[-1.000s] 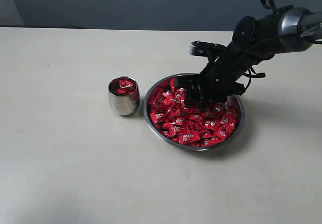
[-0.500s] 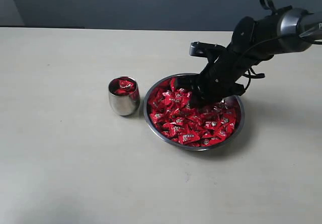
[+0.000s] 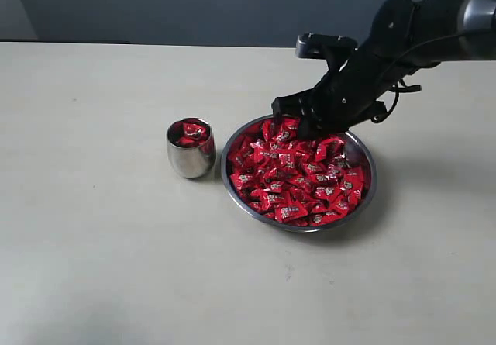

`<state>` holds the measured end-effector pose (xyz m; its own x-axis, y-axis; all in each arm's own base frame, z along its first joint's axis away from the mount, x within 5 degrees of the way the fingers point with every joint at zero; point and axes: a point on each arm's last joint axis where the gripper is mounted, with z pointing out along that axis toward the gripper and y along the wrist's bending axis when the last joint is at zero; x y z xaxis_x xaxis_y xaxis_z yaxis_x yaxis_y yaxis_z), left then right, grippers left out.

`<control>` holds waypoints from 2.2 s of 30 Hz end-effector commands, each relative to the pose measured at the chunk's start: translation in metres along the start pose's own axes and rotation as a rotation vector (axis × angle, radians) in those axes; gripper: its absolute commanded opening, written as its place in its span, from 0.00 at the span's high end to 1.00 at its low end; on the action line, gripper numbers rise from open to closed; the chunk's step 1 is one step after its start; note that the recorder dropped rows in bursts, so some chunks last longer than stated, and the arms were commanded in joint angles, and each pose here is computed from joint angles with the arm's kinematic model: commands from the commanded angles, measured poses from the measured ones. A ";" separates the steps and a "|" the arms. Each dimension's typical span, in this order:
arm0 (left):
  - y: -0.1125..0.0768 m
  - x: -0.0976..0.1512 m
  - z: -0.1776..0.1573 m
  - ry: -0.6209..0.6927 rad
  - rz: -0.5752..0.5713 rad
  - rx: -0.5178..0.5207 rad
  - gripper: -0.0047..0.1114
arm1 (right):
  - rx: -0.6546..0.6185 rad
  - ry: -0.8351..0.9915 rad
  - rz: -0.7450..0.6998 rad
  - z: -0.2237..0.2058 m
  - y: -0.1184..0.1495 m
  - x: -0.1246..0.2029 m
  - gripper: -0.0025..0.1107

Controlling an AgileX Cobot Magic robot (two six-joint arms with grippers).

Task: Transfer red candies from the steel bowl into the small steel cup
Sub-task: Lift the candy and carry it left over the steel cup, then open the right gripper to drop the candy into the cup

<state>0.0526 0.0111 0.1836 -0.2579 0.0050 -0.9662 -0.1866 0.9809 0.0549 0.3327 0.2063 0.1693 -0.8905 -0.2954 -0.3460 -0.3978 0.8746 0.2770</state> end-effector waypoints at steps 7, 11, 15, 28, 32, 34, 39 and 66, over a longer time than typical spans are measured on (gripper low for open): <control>0.000 0.001 0.000 -0.008 0.002 0.005 0.96 | -0.034 -0.171 -0.050 -0.052 0.015 -0.013 0.93; 0.000 0.001 0.000 -0.008 0.002 0.005 0.96 | -0.145 -0.226 -0.087 -0.061 0.029 -0.018 0.93; 0.000 0.001 0.000 -0.008 0.002 0.005 0.96 | -0.226 -0.261 -0.149 -0.061 0.057 -0.029 0.93; 0.000 0.001 0.000 -0.008 0.002 0.005 0.96 | -0.325 -0.260 -0.345 -0.020 0.140 -0.059 0.93; 0.000 0.001 0.000 -0.008 0.002 0.005 0.96 | -0.314 -0.219 -0.371 0.003 0.145 -0.058 0.93; 0.000 0.001 0.000 -0.008 0.002 0.005 0.96 | -0.315 -0.186 -0.370 0.012 0.144 -0.055 0.93; 0.000 0.001 0.000 -0.008 0.002 0.005 0.96 | -0.317 -0.104 -0.368 0.031 0.141 -0.047 0.93; 0.000 0.001 0.000 -0.008 0.002 0.005 0.96 | -0.279 -0.076 -0.393 0.050 0.136 -0.042 0.61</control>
<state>0.0526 0.0111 0.1836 -0.2579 0.0050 -0.9662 -0.1866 0.9809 0.0549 0.3250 0.3568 0.1734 -0.6515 -0.5538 -0.5185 -0.7521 0.5613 0.3455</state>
